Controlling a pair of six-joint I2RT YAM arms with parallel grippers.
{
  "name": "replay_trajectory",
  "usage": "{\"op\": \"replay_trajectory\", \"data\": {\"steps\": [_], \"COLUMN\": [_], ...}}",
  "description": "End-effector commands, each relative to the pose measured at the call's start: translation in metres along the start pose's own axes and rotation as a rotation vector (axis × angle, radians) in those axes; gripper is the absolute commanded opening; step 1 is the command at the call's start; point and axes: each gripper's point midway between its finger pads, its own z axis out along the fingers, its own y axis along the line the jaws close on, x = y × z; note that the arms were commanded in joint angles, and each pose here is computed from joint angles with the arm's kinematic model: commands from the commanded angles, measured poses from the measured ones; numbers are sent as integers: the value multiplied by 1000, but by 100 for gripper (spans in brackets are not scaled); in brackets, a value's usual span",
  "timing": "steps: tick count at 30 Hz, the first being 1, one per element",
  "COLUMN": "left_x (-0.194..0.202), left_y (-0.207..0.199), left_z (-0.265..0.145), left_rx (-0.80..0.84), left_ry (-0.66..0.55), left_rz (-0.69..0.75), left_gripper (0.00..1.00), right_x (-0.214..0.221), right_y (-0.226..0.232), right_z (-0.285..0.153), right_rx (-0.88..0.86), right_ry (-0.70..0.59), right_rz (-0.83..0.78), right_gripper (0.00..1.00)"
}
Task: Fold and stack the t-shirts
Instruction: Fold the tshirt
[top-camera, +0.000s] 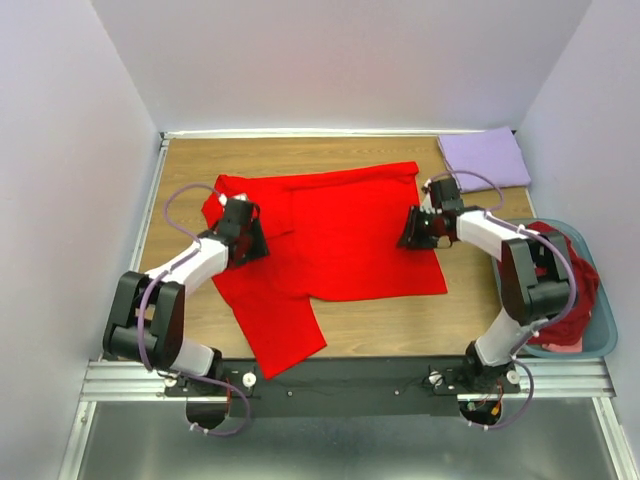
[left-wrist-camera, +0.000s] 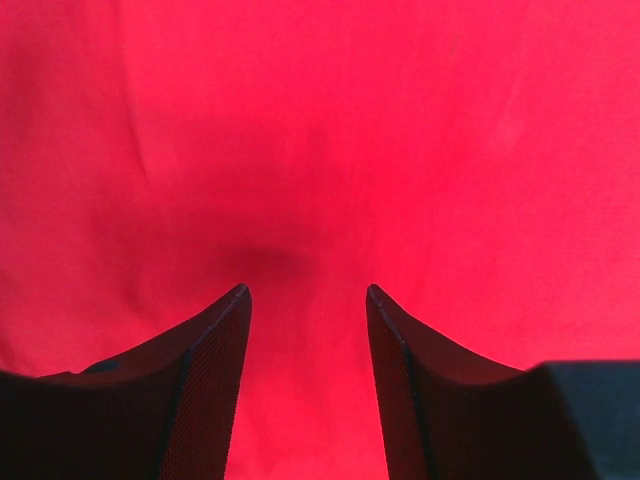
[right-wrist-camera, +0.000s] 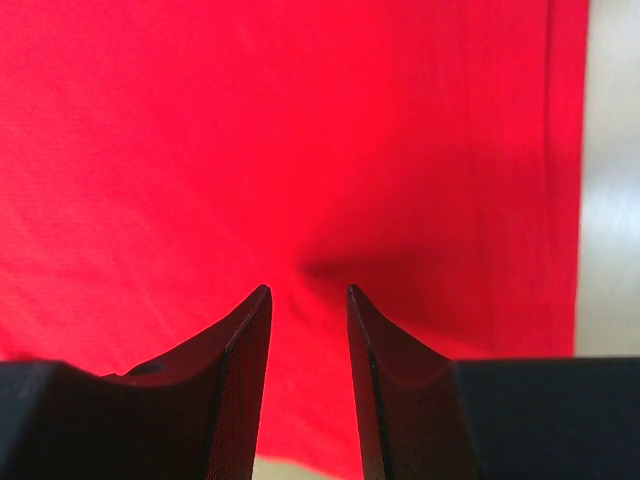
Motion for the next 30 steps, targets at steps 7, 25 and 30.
{"op": "replay_trajectory", "data": {"steps": [7, 25, 30], "left_x": [84, -66, -75], "left_y": [11, 66, 65], "left_z": [-21, -33, 0], "left_rx": [43, -214, -236], "left_ry": [124, -168, -86], "left_rz": [-206, -164, -71], "left_gripper": [55, 54, 54], "right_x": [70, -34, -54], "right_y": [-16, 31, 36], "right_z": [-29, -72, -57], "right_rx": [29, -37, -37], "right_ry": [34, -192, -182], "right_rz": [117, 14, 18], "right_gripper": [43, 43, 43]}}
